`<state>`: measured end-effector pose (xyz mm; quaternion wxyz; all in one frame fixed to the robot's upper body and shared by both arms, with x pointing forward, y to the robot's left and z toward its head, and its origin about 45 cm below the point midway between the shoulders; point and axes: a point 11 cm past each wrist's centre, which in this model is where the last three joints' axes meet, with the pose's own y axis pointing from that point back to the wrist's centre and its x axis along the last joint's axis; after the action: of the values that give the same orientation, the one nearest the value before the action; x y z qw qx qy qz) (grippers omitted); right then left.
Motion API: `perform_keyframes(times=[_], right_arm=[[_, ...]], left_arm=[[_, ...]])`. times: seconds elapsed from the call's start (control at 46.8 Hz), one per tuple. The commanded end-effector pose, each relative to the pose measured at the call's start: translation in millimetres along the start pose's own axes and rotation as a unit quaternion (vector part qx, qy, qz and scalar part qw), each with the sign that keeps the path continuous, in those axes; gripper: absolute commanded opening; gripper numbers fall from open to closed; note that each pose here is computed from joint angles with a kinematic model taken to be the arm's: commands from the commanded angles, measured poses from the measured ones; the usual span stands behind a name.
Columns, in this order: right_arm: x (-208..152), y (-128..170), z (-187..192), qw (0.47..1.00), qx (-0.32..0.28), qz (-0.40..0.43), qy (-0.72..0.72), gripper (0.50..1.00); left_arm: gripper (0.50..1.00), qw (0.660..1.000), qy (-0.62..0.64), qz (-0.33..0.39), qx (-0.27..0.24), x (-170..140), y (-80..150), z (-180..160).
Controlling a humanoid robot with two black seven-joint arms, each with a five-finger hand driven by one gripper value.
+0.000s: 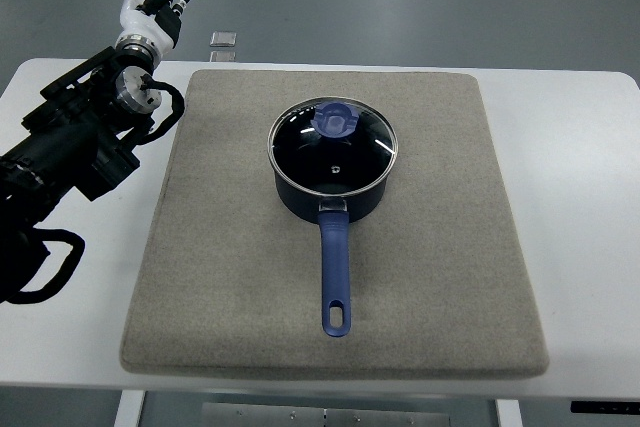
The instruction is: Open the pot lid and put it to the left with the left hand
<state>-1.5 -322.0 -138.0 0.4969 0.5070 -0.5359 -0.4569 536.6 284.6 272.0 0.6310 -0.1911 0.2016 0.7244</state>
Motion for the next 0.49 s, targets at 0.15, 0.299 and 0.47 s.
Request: perform_keyframes(times=[0.15, 0.299, 0.47], right_arm=[[0.0, 0.0, 0.0, 1.0, 0.0, 0.0, 0.0, 0.917], [0.0, 0.0, 0.0, 1.0, 0.0, 0.0, 0.0, 0.917], [0.0, 0.0, 0.0, 1.0, 0.0, 0.0, 0.0, 0.917]], left_arm=[[0.984, 1.0, -0.002, -0.001, -0.001, 1.9, 0.3, -0.1], [0.984, 1.0, -0.003, -0.001, 0.0, 1.9, 0.3, -0.4], [0.984, 1.0, -0.003, -0.003, 0.001, -0.1, 0.2, -0.7]])
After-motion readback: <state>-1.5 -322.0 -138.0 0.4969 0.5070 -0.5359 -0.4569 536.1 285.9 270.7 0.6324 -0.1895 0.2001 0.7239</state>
